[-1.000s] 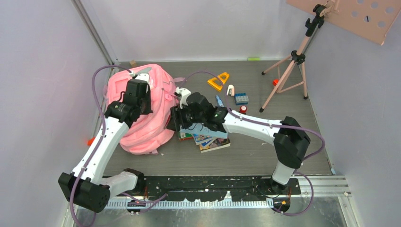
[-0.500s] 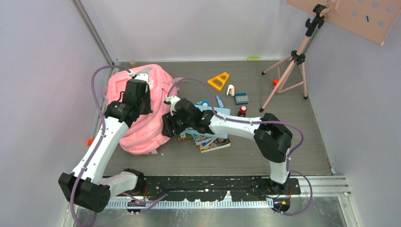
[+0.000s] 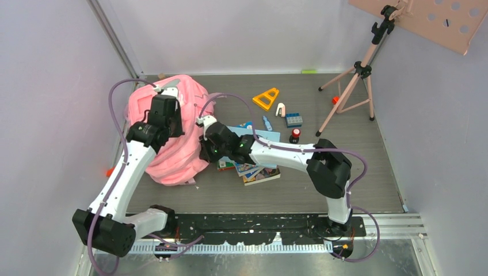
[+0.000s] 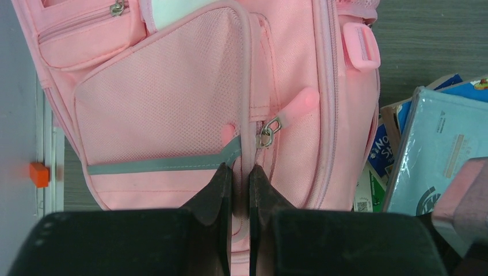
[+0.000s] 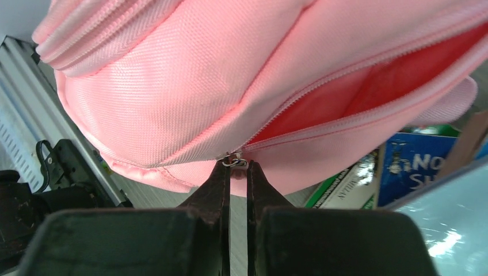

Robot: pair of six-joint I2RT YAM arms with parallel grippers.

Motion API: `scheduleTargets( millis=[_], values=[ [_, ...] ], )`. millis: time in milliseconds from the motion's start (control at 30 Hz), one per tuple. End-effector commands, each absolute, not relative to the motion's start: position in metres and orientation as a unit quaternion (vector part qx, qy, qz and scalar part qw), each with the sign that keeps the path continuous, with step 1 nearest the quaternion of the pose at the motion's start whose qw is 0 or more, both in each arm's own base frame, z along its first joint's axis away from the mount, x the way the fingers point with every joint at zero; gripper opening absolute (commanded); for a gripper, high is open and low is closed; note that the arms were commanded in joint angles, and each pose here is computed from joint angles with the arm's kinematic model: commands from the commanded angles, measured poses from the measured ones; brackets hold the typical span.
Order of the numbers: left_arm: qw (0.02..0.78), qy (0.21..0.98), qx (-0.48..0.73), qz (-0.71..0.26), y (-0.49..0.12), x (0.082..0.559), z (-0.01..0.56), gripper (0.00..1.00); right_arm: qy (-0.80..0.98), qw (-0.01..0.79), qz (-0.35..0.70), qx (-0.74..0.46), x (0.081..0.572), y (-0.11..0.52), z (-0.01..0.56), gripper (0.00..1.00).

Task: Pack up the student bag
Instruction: Unzip the student bag at the center of the board.

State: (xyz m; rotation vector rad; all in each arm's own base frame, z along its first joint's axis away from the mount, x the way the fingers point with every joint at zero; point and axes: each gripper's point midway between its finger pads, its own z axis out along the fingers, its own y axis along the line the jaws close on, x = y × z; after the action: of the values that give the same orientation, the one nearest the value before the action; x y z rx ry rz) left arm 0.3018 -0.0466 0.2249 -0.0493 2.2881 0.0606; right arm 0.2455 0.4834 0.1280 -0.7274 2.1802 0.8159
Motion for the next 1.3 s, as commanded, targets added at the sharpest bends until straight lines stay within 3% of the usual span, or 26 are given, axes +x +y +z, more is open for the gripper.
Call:
scheduleTargets(
  millis=[0,267,567,1033,1267],
  values=[
    [0.503,0.863,-0.05,0.0,-0.049,0.34,0.28,0.0,0.835,0.406,0.289,-0.235,0.292,0.461,0.185,0.0],
    [0.515,0.855,-0.066,-0.011,-0.062,0.386,0.273,0.0,0.858,0.359,0.285,-0.232,0.327,0.428,0.186,0.0],
    [0.516,0.845,-0.138,-0.035,-0.07,0.43,0.249,0.0,0.862,0.306,0.322,-0.244,0.295,0.441,0.171,0.0],
    [0.521,0.831,-0.184,-0.06,-0.075,0.444,0.237,0.0,0.842,0.286,0.397,-0.229,0.261,0.495,0.173,0.0],
    [0.527,0.834,-0.137,-0.09,-0.084,0.447,0.245,0.0,0.843,0.295,0.399,-0.207,0.263,0.499,0.175,0.0]
  ],
)
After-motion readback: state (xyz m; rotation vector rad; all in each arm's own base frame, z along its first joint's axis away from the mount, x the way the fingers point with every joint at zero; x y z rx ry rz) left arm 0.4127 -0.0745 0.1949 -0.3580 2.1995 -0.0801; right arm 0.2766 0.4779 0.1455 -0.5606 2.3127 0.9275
